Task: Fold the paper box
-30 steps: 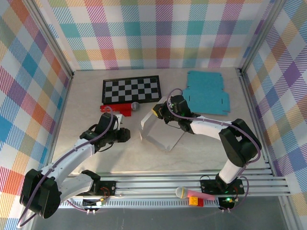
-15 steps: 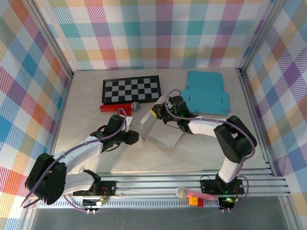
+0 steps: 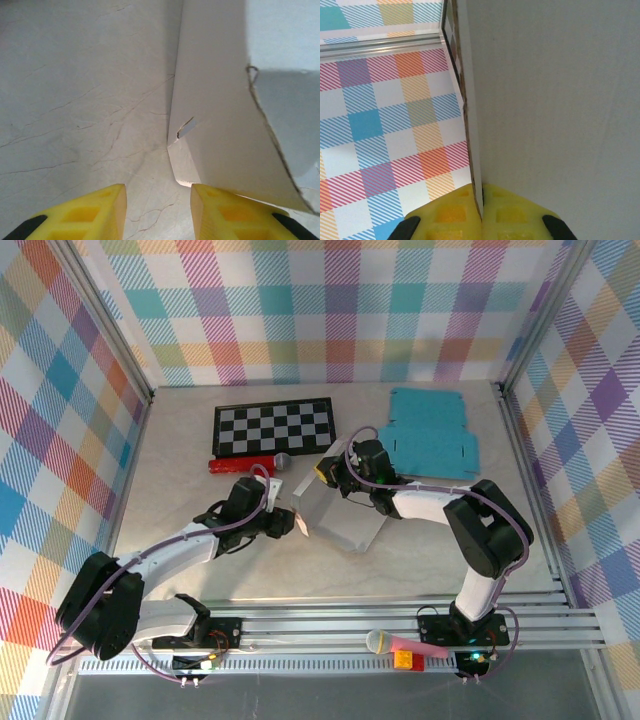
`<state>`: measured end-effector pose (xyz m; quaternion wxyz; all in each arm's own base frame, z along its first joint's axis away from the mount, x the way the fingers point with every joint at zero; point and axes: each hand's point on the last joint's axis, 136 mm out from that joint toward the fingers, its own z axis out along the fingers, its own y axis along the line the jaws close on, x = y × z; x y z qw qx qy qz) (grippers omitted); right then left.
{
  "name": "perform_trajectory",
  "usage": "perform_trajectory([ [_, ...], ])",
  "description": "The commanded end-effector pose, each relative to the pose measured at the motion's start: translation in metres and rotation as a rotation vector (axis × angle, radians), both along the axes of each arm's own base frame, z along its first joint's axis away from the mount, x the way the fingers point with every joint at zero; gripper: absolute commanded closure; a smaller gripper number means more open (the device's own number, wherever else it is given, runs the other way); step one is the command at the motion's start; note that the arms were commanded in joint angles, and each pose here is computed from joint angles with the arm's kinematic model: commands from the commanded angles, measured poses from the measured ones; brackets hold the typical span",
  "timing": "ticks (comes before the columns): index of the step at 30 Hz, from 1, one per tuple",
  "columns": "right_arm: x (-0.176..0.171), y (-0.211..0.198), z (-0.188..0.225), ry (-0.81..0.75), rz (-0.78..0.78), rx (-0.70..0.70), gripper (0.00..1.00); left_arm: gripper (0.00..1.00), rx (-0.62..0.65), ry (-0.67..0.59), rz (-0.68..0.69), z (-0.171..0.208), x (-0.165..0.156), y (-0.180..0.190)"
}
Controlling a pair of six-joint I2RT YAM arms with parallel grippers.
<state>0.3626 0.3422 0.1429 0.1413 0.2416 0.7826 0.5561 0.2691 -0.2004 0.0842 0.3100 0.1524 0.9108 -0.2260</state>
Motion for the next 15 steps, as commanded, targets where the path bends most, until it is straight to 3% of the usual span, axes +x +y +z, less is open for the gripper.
perform_trajectory([
  [1,0.004,0.005,-0.003,0.019,0.006,0.017,1.00,0.61,-0.029,-0.065,-0.030,0.016,0.009,-0.013],
  [15,0.009,0.006,0.007,0.019,-0.023,0.054,1.00,0.58,-0.042,-0.094,-0.019,0.018,0.014,-0.025],
])
